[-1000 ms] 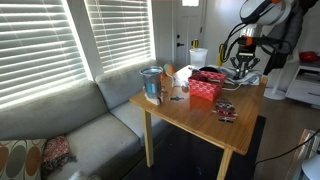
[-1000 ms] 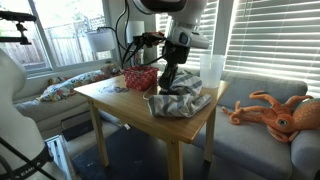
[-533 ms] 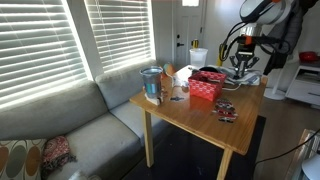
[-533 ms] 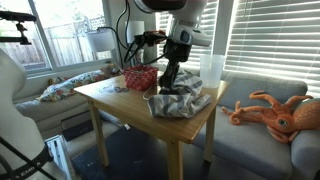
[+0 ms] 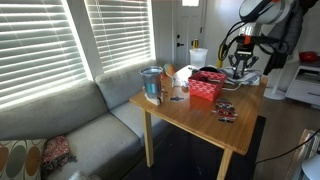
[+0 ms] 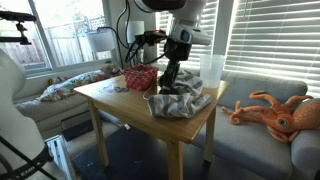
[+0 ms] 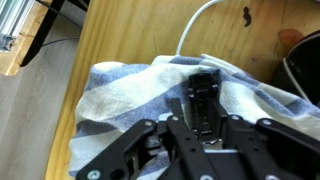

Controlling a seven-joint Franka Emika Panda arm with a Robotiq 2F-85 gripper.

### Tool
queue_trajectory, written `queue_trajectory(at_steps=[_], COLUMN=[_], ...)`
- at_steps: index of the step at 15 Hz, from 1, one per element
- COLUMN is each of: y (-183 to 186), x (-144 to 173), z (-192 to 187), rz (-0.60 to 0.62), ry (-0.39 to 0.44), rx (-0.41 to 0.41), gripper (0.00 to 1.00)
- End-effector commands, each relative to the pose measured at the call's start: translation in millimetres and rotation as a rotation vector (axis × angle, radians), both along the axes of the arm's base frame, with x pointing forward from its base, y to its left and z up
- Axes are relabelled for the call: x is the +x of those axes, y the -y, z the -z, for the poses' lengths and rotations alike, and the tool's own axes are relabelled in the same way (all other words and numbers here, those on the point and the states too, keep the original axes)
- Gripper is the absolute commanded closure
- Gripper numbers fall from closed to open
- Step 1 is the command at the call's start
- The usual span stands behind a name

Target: Pick up the toy car from the towel and put it in the red basket.

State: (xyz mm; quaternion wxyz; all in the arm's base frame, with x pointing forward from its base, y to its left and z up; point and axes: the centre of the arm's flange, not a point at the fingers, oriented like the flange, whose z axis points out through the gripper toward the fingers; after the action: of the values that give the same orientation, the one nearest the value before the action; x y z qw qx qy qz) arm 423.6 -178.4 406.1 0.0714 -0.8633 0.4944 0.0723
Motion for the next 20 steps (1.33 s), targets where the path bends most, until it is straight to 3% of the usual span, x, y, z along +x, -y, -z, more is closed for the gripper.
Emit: queue_trajectory(at_steps=[1,4,12,13,14,18,20], y=[-5,-7,-6,-6,-7,-6,-10], x=[7,9,9,10,10,8,2], z=[-3,0,9,10,11,3,-12], rz=[0.023,0.023,0.019,0.020,0.019,0.031,0.026], ry=[0.032,0.035,0.017,0.016,0.018,0.039,0.059], rx=[0.016,0.018,0.015,0.016,0.015,0.017,0.004], gripper=[0.58,0.48,0.49,0.53,0.71,0.95,0.93])
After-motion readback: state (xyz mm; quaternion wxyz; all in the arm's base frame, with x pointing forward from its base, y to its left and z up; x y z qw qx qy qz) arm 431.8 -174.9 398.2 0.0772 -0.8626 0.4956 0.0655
